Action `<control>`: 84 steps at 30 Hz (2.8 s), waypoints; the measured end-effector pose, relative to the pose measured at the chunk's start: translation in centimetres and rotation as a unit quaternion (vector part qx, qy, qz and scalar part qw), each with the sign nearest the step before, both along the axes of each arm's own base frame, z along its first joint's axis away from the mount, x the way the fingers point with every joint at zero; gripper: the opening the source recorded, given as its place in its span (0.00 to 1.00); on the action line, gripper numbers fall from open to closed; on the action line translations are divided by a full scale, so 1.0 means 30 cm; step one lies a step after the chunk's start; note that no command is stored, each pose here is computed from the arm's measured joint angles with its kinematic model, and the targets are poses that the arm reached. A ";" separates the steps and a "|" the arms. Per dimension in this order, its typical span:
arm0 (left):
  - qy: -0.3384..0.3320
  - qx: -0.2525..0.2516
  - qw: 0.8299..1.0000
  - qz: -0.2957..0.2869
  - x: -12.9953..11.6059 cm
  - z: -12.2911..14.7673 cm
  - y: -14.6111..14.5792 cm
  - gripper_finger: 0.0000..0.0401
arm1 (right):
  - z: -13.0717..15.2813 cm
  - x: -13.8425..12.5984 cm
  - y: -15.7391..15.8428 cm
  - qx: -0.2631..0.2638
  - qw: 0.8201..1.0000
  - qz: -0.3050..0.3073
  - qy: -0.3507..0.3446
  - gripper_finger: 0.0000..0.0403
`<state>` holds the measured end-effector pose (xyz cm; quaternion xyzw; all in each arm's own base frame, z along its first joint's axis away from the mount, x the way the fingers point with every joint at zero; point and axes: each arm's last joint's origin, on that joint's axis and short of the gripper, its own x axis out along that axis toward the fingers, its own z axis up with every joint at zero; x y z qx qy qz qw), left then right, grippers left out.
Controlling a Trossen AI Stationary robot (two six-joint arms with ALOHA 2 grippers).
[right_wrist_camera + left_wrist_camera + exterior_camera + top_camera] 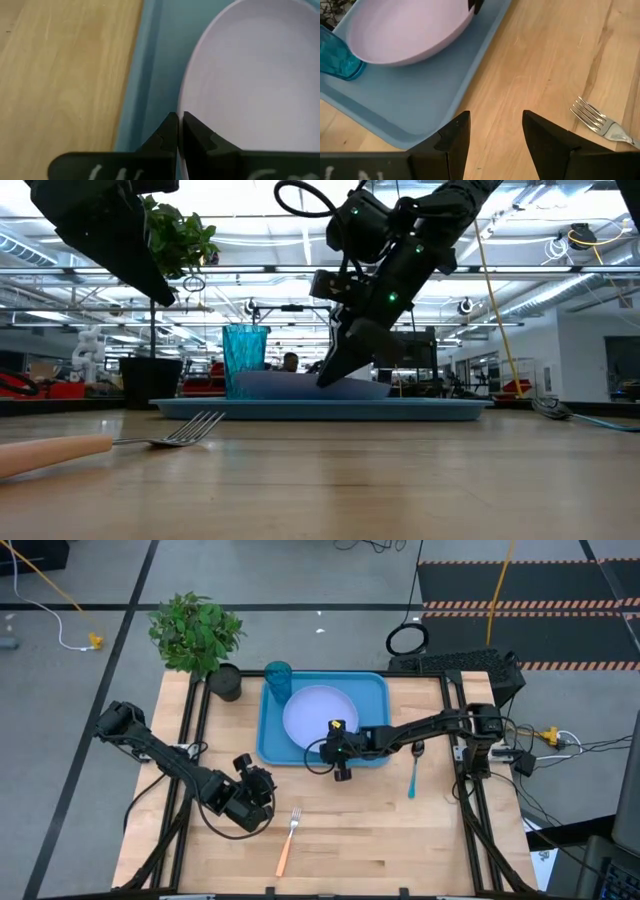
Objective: Pick and place plate/cup/fork/spoon on tray
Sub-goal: Put the light purple plate on the blue serving tray, then put the orange fork on the blue serving tray to the right of the blue plate
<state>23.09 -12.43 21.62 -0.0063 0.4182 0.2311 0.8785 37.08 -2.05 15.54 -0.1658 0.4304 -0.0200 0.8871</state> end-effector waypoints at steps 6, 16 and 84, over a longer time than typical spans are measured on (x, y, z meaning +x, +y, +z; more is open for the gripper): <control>0.000 0.000 1.000 0.000 0.000 0.000 0.000 0.46 | 0.000 0.000 -0.004 0.000 1.000 -0.002 0.000 0.00; -0.001 0.000 1.000 0.000 0.000 0.000 0.000 0.46 | 0.003 0.003 -0.004 -0.003 1.000 0.001 -0.006 0.12; 0.229 0.163 0.656 -0.701 0.285 -0.224 -0.163 0.46 | 0.413 -0.459 0.194 0.069 0.980 0.025 -0.184 0.28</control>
